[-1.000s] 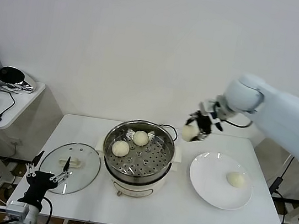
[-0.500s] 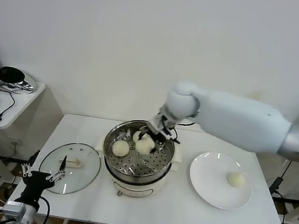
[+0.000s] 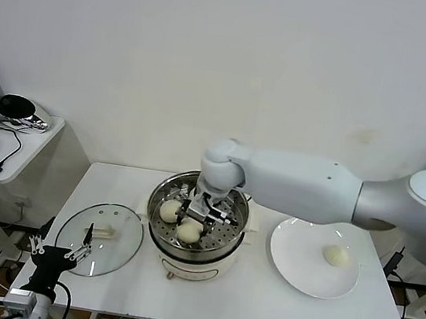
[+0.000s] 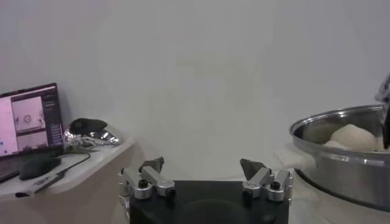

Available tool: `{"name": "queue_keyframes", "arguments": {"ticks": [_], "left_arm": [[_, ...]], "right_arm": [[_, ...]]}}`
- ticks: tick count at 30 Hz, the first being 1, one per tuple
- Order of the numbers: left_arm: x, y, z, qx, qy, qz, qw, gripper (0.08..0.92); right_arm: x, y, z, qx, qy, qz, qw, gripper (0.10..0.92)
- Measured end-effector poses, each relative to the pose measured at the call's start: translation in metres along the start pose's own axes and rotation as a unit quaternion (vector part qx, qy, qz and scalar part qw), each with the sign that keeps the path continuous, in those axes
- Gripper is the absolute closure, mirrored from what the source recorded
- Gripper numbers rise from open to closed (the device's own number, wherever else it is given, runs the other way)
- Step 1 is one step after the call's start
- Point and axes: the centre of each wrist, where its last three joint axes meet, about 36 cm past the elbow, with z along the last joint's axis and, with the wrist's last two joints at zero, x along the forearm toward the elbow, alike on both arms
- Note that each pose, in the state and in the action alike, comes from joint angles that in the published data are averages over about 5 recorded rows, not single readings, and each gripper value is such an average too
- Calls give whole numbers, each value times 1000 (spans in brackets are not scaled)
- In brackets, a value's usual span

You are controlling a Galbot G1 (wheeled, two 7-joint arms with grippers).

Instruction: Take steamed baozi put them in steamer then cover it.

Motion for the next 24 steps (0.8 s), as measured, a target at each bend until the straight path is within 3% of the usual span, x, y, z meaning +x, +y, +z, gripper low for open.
{"name": "queue_keyframes", "arguments": {"ticks": [9,17,24], "left_arm": [[2,0,1,1,1,-1,1000,177],[1,2,-2,-2,-3,-1,1000,177],[-2,0,-1,-3,-4,5,1000,177]], "right_arm": [[8,-2,-2,24,9,-4,1000,219],[59,11,9,-24,27,9,999,200],[106,63,30,-165,73,22,983,200]]}}
